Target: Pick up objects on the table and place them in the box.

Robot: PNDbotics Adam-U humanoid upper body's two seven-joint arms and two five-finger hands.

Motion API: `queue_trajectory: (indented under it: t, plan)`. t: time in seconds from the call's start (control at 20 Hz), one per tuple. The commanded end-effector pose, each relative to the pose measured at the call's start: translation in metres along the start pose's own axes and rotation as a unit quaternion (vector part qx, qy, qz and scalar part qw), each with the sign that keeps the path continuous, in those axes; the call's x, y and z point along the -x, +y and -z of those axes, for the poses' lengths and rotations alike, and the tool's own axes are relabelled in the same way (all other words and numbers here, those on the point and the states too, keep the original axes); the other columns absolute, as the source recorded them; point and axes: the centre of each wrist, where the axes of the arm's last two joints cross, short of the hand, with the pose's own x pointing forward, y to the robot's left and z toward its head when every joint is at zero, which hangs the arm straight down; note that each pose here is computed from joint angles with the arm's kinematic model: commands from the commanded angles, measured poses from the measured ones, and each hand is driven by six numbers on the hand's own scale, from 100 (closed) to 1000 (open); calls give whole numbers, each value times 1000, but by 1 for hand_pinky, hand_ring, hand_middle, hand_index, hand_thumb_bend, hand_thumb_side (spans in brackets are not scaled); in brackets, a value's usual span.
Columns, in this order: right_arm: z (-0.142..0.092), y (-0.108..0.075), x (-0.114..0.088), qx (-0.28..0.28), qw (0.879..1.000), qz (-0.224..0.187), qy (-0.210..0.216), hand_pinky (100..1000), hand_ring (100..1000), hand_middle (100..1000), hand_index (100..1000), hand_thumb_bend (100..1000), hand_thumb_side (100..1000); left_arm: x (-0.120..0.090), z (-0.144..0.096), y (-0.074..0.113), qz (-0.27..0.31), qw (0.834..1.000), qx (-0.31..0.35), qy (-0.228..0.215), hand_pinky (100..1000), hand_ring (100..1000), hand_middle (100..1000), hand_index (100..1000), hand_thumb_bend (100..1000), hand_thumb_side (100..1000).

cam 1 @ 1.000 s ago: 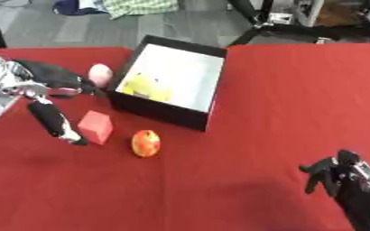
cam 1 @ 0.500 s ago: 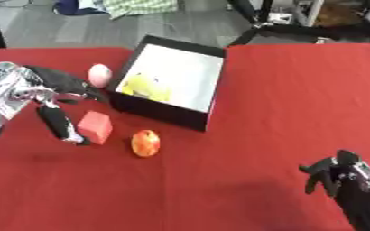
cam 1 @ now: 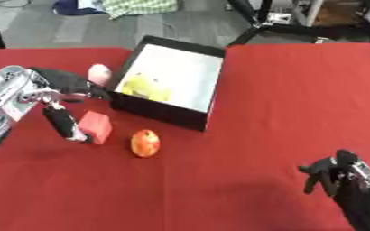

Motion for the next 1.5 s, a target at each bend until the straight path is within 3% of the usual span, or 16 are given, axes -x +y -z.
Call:
queue_trajectory:
  t: [0.05,0.45,0.8,1.2,1.5]
  plan:
    - [1,-2,-4,-4,1000,-10,-3,873,418,200,563,100,1000,6,-6,9,14,1000,-10,11,894,880,897,1000,454,486]
    - [1,-2,-4,-4,1000,-10,-3,874,419,200,563,100,1000,4,-1,8,19,1000,12,4,891,873,872,995,457,503]
    - [1,-2,-4,-3,1000,-11,-4,874,419,200,563,100,1000,4,0,8,14,1000,22,-1,867,817,767,896,406,472]
    - [1,-3,-5,-2,1000,-11,-6,875,419,200,563,100,1000,5,-2,7,-3,1000,6,8,814,644,486,647,304,368]
    - [1,-3,-5,-1,1000,-12,-6,875,419,200,564,100,1000,5,-8,10,-21,1000,-23,7,788,568,384,559,231,308]
